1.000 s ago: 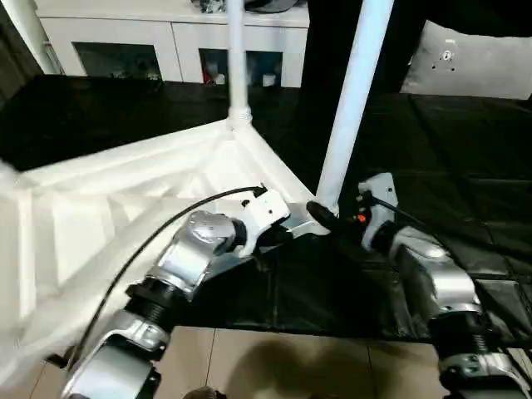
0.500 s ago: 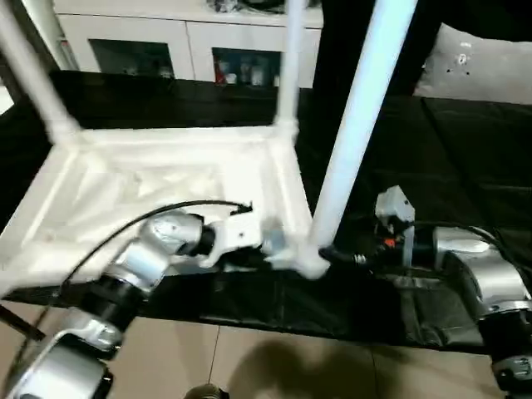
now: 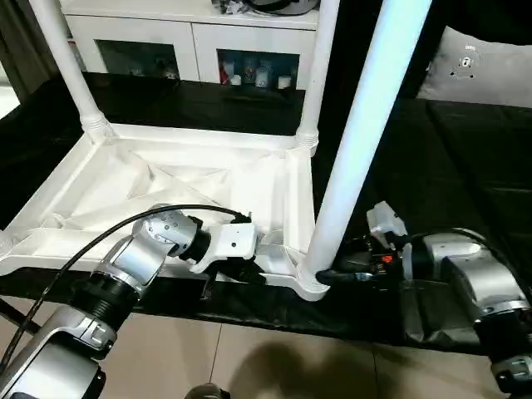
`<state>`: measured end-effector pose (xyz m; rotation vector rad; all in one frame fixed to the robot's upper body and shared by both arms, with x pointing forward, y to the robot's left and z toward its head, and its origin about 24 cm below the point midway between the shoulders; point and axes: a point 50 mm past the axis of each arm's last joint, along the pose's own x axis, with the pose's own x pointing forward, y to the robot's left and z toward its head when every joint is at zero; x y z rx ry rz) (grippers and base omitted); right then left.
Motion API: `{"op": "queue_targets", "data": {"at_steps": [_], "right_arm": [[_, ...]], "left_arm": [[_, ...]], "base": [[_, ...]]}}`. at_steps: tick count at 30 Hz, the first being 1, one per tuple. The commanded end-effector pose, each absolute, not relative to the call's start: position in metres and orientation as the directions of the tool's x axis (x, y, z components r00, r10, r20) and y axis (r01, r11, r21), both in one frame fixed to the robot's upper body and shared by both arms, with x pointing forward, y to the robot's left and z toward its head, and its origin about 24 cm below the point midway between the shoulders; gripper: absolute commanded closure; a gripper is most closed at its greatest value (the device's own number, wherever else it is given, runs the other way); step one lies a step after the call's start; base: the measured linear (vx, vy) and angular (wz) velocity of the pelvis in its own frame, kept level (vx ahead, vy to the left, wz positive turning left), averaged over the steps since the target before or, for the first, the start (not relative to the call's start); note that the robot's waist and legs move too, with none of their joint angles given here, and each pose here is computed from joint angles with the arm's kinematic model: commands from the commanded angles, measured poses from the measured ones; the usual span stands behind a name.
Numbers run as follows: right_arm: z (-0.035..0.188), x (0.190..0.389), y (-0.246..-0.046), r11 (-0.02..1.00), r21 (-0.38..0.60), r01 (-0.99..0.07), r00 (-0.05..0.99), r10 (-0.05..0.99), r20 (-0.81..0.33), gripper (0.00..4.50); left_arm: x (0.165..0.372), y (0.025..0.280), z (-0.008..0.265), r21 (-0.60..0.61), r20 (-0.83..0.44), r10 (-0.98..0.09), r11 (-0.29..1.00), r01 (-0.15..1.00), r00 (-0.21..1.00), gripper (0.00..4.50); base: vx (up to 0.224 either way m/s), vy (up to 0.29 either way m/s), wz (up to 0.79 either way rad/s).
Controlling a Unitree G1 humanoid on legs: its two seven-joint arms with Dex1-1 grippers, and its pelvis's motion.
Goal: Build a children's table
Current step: Rotate leg to tighten
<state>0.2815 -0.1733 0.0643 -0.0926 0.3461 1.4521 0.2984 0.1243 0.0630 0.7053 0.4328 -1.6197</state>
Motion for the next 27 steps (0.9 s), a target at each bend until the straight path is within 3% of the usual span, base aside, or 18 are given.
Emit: {"op": "queue_targets", "data": {"at_steps": [1, 9, 12, 15, 16, 21, 22, 27], "right_arm": [[0.067, 0.283, -0.169, 0.102, 0.133, -0.986, 0.063, 0.959, -0.275, 2.27], [0.063, 0.277, -0.165, 0.096, 0.170, -0.981, 0.053, 0.969, -0.242, 2.55], [0.061, 0.275, -0.158, 0.142, 0.200, -0.970, 0.098, 0.972, -0.214, 2.56], [0.054, 0.280, -0.146, 0.284, 0.199, -0.938, 0.231, 0.940, -0.251, 2.56], [0.051, 0.288, -0.137, 0.396, 0.200, -0.896, 0.344, 0.905, -0.252, 2.56], [0.049, 0.303, -0.118, 0.575, 0.213, -0.790, 0.530, 0.815, -0.234, 2.57], [0.047, 0.309, -0.112, 0.650, 0.203, -0.732, 0.605, 0.758, -0.246, 2.57], [0.050, 0.315, -0.102, 0.707, 0.199, -0.679, 0.681, 0.707, -0.189, 2.57]], "left_arm": [[0.290, 0.119, 0.052, 0.053, -0.701, -0.697, -0.265, 0.963, -0.153, 4.50], [0.289, 0.118, 0.051, 0.044, -0.686, -0.712, -0.244, 0.969, -0.149, 4.50], [0.288, 0.113, 0.051, 0.023, -0.643, -0.756, -0.175, 0.984, -0.119, 4.50], [0.291, 0.103, 0.050, 0.006, -0.607, -0.794, -0.059, 0.998, -0.043, 4.50], [0.294, 0.092, 0.051, 0.007, -0.574, -0.819, 0.019, 1.000, 0.020, 4.50], [0.300, 0.070, 0.055, 0.001, -0.510, -0.848, 0.165, 0.986, 0.142, 4.50], [0.305, 0.063, 0.057, 0.010, -0.496, -0.844, 0.231, 0.973, 0.205, 4.50], [0.312, 0.054, 0.060, 0.046, -0.483, -0.824, 0.313, 0.949, 0.295, 4.50]], "base": [[0.000, 0.000, 0.00], [0.000, 0.000, 0.00], [0.000, 0.000, 0.00], [0.000, 0.000, 0.00], [0.000, 0.000, 0.00], [0.000, 0.000, 0.00], [0.000, 0.000, 0.00], [0.000, 0.000, 0.00]]}}
